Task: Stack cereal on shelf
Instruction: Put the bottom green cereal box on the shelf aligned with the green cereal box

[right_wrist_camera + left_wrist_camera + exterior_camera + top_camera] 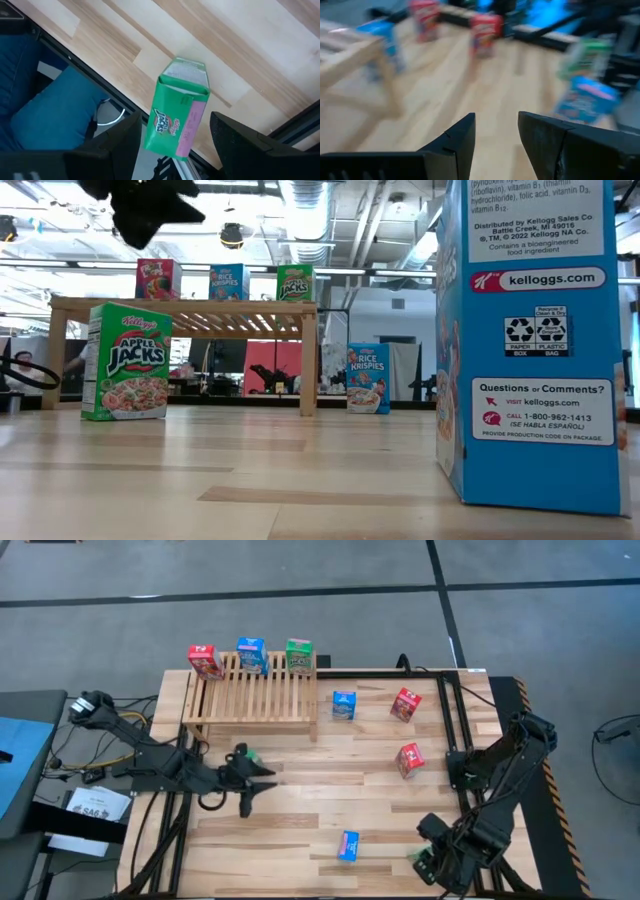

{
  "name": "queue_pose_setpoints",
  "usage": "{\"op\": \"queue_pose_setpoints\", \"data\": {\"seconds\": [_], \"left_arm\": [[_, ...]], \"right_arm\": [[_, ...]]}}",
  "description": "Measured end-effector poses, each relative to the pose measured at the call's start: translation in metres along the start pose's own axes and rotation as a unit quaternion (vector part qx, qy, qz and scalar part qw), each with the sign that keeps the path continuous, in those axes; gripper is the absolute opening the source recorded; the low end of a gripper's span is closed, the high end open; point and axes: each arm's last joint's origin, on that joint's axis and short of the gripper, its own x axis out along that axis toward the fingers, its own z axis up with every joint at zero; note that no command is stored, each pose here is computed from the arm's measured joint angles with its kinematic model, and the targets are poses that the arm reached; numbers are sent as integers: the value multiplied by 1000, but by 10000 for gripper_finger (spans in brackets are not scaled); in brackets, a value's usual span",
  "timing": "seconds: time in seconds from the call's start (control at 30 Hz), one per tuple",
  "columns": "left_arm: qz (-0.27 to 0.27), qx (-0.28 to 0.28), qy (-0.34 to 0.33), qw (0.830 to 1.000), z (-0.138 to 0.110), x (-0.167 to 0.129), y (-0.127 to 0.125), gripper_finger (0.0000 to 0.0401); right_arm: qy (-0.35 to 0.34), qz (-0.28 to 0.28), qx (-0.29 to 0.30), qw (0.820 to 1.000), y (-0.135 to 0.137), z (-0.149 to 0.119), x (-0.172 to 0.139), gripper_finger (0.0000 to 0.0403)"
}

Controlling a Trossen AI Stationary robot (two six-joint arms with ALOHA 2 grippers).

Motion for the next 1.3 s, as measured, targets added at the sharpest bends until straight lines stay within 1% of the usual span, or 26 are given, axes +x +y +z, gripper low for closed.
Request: {"op": "queue_pose_setpoints", "data": {"seconds": [0.1, 0.23, 0.33, 0.53, 0.67, 0.77, 1.03, 1.17, 1.3], "left_arm": [[-53, 15, -31, 998, -9, -7, 7, 138], [-116, 35, -59, 991, -20, -20, 19, 138], [-134, 41, -70, 988, -26, -29, 27, 138], [-134, 71, -87, 985, -40, -39, 41, 138], [-120, 69, -85, 987, -56, -42, 51, 138], [-105, 55, -91, 989, -63, -44, 56, 138], [-67, 68, -119, 988, -72, -48, 66, 138], [-67, 71, -119, 988, -75, -49, 68, 138], [-63, 88, -122, 987, -74, -49, 69, 138]], "right_arm": [[-1, 0, 4, 1000, 1, 3, 0, 261], [-2, 0, 8, 1000, 2, 5, 0, 261], [-3, 0, 7, 1000, 2, 7, 0, 261], [-3, 0, 8, 1000, 2, 7, 0, 261], [-2, 0, 6, 1000, 2, 6, 0, 261], [-2, 1, 6, 1000, 2, 6, 0, 261], [-2, 1, 6, 1000, 2, 6, 0, 261], [-2, 1, 6, 1000, 2, 6, 0, 261], [-2, 1, 6, 1000, 2, 6, 0, 261]]}}
